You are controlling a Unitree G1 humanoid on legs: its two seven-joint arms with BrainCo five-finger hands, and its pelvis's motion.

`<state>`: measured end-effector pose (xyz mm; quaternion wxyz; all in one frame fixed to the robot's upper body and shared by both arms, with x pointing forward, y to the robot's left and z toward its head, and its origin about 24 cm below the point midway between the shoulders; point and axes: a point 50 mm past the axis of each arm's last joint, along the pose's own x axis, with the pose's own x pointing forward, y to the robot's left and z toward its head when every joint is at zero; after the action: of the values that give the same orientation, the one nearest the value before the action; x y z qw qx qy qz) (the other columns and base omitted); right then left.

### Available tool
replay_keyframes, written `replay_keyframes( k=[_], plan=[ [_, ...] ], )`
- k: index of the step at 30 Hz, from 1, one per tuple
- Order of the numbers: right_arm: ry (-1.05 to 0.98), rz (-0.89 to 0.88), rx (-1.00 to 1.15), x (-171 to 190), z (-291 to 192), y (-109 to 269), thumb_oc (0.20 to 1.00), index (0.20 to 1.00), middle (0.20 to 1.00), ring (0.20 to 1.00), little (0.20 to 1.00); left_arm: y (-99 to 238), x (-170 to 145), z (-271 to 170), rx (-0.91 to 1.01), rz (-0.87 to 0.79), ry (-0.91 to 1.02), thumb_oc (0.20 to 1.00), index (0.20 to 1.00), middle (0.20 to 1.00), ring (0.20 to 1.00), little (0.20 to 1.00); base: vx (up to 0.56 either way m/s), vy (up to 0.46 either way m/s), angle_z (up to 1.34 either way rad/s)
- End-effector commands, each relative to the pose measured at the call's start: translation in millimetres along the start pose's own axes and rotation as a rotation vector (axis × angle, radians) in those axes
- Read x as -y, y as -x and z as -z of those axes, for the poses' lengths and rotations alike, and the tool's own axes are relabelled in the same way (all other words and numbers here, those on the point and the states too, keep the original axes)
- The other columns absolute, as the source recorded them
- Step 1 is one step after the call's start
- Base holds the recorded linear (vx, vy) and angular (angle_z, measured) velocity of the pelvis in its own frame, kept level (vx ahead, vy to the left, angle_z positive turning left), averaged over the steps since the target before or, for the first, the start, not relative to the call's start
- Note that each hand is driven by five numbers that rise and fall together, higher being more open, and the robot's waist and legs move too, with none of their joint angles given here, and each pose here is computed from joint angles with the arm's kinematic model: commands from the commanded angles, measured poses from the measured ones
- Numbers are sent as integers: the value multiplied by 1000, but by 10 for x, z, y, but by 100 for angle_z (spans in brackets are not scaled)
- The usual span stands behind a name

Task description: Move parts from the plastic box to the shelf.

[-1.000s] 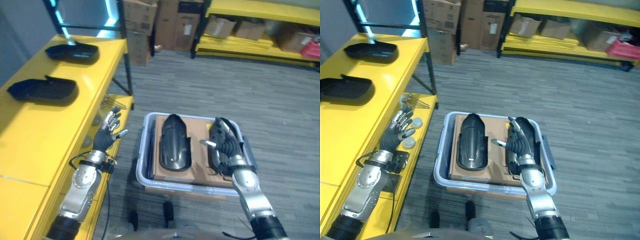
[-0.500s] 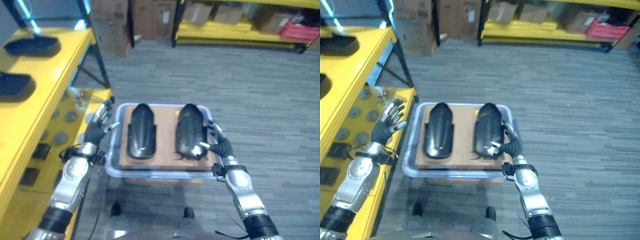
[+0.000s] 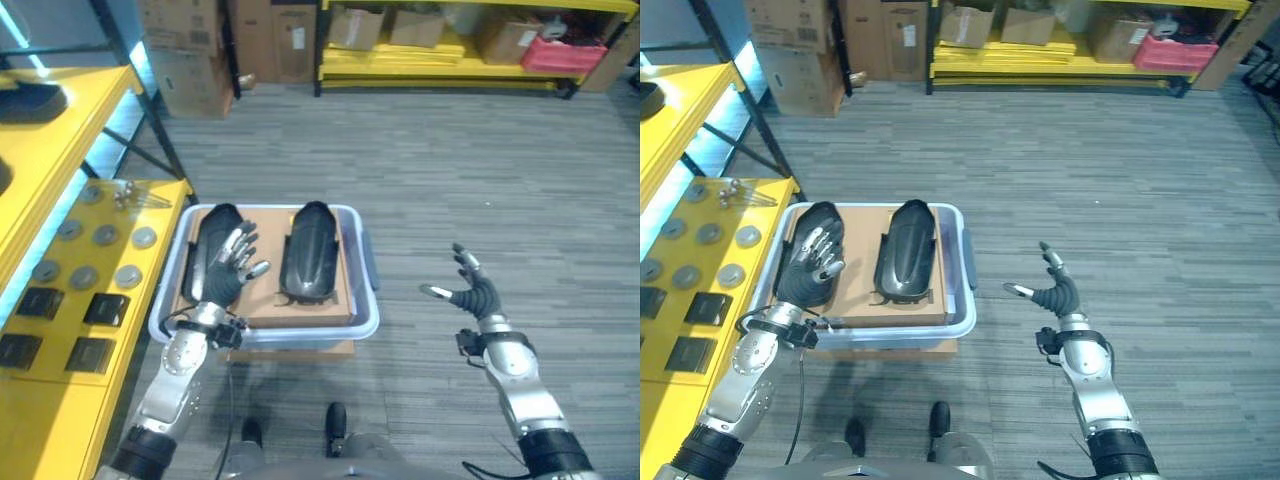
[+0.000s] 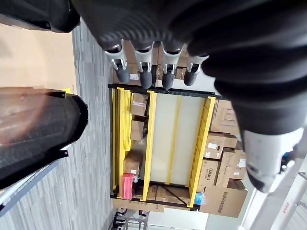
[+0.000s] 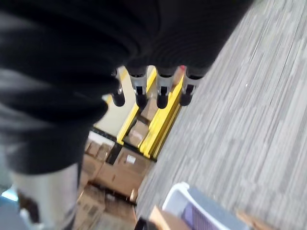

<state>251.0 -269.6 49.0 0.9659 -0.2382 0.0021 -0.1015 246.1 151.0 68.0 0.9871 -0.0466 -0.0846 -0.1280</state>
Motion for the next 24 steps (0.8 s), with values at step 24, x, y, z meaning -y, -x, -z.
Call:
replay_keyframes(
  k=[24],
  plan=[
    [307, 291, 165, 114, -734, -909, 1000, 1000, 1000, 1000, 1000, -326, 298, -325, 156, 172, 71, 1000, 1000, 1000, 1000, 1000, -46, 31, 9]
  ],
)
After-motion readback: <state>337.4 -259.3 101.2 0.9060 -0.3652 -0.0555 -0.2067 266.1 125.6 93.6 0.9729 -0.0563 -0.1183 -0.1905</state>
